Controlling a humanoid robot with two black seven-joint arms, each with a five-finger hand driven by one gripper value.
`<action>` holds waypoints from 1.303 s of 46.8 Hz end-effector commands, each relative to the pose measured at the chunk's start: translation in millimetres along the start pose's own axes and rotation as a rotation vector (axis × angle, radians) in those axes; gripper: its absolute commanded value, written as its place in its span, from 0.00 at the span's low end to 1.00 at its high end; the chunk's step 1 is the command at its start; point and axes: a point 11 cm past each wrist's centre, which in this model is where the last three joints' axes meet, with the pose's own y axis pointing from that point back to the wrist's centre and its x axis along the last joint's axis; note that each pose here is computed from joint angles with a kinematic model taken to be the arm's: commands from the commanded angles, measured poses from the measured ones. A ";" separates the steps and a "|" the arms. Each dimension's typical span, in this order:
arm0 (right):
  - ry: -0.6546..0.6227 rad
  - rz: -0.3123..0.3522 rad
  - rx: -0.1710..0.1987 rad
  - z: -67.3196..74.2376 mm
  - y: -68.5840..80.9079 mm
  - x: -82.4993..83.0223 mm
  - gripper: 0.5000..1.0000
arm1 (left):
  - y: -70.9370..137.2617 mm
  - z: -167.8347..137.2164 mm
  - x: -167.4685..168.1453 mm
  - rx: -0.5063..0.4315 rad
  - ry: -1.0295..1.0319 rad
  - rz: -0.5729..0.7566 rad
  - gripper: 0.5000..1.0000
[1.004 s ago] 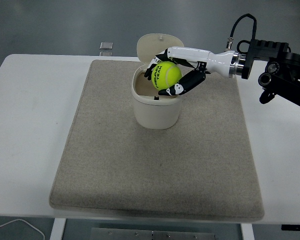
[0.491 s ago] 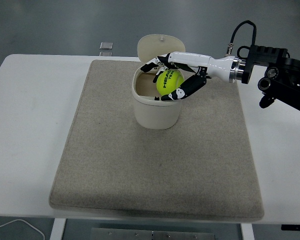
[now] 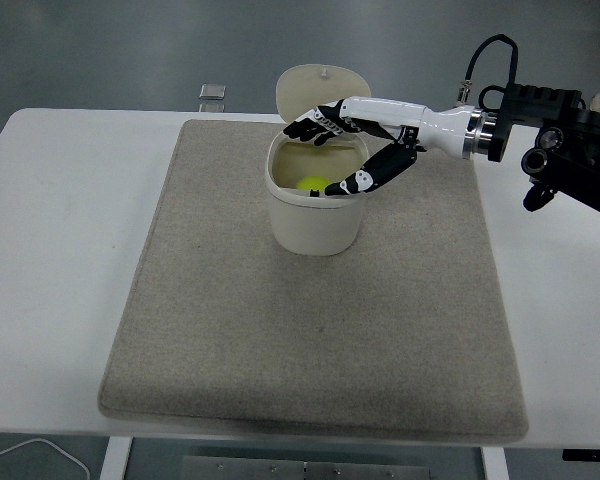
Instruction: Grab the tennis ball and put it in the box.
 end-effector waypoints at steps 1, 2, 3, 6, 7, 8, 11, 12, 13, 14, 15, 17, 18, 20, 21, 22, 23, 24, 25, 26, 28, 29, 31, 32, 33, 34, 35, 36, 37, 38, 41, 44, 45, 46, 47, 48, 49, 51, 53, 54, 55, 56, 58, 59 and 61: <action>-0.038 -0.054 -0.004 -2.0 9.6 2.9 0.71 | 0.0 0.0 0.3 0.000 0.000 0.001 0.99; -0.045 -0.063 -0.005 -3.1 13.1 5.1 0.71 | 0.0 0.0 -0.2 0.000 0.000 -0.001 0.99; -0.058 -0.066 -0.005 -3.7 16.9 7.7 0.71 | 0.0 0.0 -0.2 0.000 0.000 -0.001 0.99; -0.102 -0.061 0.005 -6.8 25.2 15.3 0.71 | 0.0 0.0 0.3 0.000 0.000 0.001 0.99; -0.113 -0.056 0.008 -7.9 28.0 18.5 0.71 | 0.0 0.0 -0.2 0.000 0.000 -0.001 0.99; -0.123 -0.050 0.008 -8.0 32.1 21.6 0.72 | 0.0 0.0 0.3 0.000 -0.001 0.001 0.99; -0.144 -0.043 0.001 -6.6 42.9 28.0 0.72 | 0.0 0.0 0.3 0.000 0.000 0.001 0.99; -0.150 -0.041 -0.001 -6.1 46.0 29.4 0.72 | 0.0 0.0 0.3 0.000 0.000 0.001 0.99; -0.154 -0.042 -0.006 -4.9 49.1 30.1 0.72 | 0.0 0.0 -0.2 0.000 0.000 -0.001 0.99; -0.159 -0.040 -0.009 -4.0 52.2 31.3 0.72 | 0.0 0.0 -0.2 0.000 0.000 -0.001 0.99; -0.163 -0.039 -0.012 -3.1 55.3 32.4 0.72 | 0.0 0.0 -0.2 0.000 0.000 -0.001 0.99; -0.173 -0.030 -0.020 -0.2 61.8 34.4 0.72 | 0.0 0.0 -0.2 0.000 0.000 -0.001 0.99; -0.177 -0.023 -0.028 1.6 65.0 35.6 0.72 | 0.0 0.0 0.3 0.000 0.000 0.001 0.99; -0.186 -0.014 -0.041 4.5 68.3 36.4 0.72 | 0.0 -0.1 0.3 0.000 -0.001 0.001 0.99; -0.190 -0.011 -0.049 6.1 69.7 36.5 0.72 | 0.0 0.0 0.3 0.000 0.000 0.001 0.99; -0.195 -0.003 -0.054 7.5 71.6 37.8 0.73 | 0.0 0.0 -0.2 0.000 0.000 -0.001 0.99; -0.203 0.004 -0.061 9.8 73.5 38.3 0.74 | 0.0 0.0 0.3 0.000 0.000 0.001 0.99; -0.215 0.013 -0.072 13.4 76.5 38.6 0.78 | 0.0 0.0 0.3 0.000 0.000 0.001 0.99; -0.229 0.021 -0.080 16.8 78.7 38.2 0.80 | 0.0 0.0 -0.2 0.000 0.000 -0.001 0.99; -0.244 0.032 -0.093 21.3 81.3 37.7 0.80 | 0.0 0.0 -0.2 0.000 0.000 -0.001 0.99; -0.275 0.056 -0.116 29.0 85.5 37.7 0.80 | 0.0 0.0 0.3 0.000 0.000 0.001 0.99; -0.290 0.068 -0.127 32.4 87.0 38.1 0.80 | 0.0 0.0 0.3 0.000 0.000 0.001 0.99; -0.320 0.100 -0.141 37.6 90.5 41.2 0.80 | 0.0 -0.1 -0.2 0.000 -0.001 -0.001 0.99; -0.336 0.118 -0.143 39.6 92.2 43.4 0.80 | 0.0 -0.1 -0.2 0.000 -0.001 -0.001 0.99; -0.351 0.141 -0.152 43.0 94.8 45.7 0.80 | 0.0 0.0 0.3 0.000 0.000 0.001 0.99; -0.366 0.163 -0.155 45.3 96.3 48.1 0.80 | 0.0 0.0 0.3 0.000 0.000 0.001 0.99; -0.383 0.187 -0.162 48.6 98.8 50.2 0.80 | 0.0 0.0 -0.2 0.000 0.000 -0.001 0.99; -0.398 0.212 -0.167 51.1 100.5 52.8 0.80 | 0.0 0.0 0.3 0.000 0.000 0.001 0.99; -0.416 0.234 -0.172 54.2 101.2 53.5 0.80 | 0.0 0.0 -0.2 0.000 0.000 -0.001 0.99; -0.434 0.257 -0.180 57.5 102.8 54.6 0.80 | 0.0 0.0 -0.2 0.000 0.000 -0.001 0.99; -0.491 0.331 -0.196 67.9 105.1 55.4 0.81 | 0.0 0.0 0.3 0.000 0.000 0.001 0.99; -0.541 0.396 -0.198 75.8 105.4 53.8 0.81 | 0.0 0.0 0.3 0.000 0.000 0.001 0.99; -0.556 0.413 -0.193 77.0 103.6 53.2 0.81 | 0.0 0.0 -0.2 0.000 0.000 -0.001 0.99; -0.570 0.433 -0.195 80.1 103.4 51.8 0.81 | 0.0 0.0 0.3 0.000 0.000 0.001 0.99; -0.583 0.445 -0.196 82.3 101.0 49.4 0.81 | 0.0 0.0 0.3 0.000 0.000 0.001 0.99; -0.593 0.458 -0.193 83.4 98.6 48.3 0.81 | 0.0 0.0 0.3 0.000 0.000 0.001 0.99; -0.607 0.475 -0.192 85.1 95.8 46.6 0.81 | 0.0 0.0 -0.2 0.000 0.000 -0.001 0.99; -0.623 0.498 -0.190 87.0 91.7 44.8 0.81 | 0.0 0.0 0.3 0.000 0.000 0.001 0.99; -0.643 0.524 -0.184 88.3 89.2 44.8 0.81 | 0.0 0.0 -0.2 0.000 0.000 -0.001 0.99; -0.657 0.535 -0.179 88.8 88.0 44.6 0.81 | 0.0 0.0 0.3 0.000 0.000 0.001 0.99; -0.674 0.547 -0.175 89.9 87.8 44.3 0.81 | 0.0 -0.1 -0.2 0.000 -0.001 -0.001 0.99; -0.693 0.558 -0.172 91.6 87.6 43.0 0.81 | 0.0 0.0 -0.2 0.000 0.000 -0.001 0.99; -0.732 0.594 -0.167 97.2 91.2 43.4 0.81 | 0.0 0.0 -0.2 0.000 0.000 -0.001 0.99; -0.752 0.609 -0.163 99.5 92.6 43.8 0.81 | 0.0 0.0 -0.2 0.000 0.000 -0.001 0.99; -0.793 0.642 -0.150 102.8 94.7 45.8 0.81 | 0.0 0.0 0.3 0.000 0.000 0.001 0.99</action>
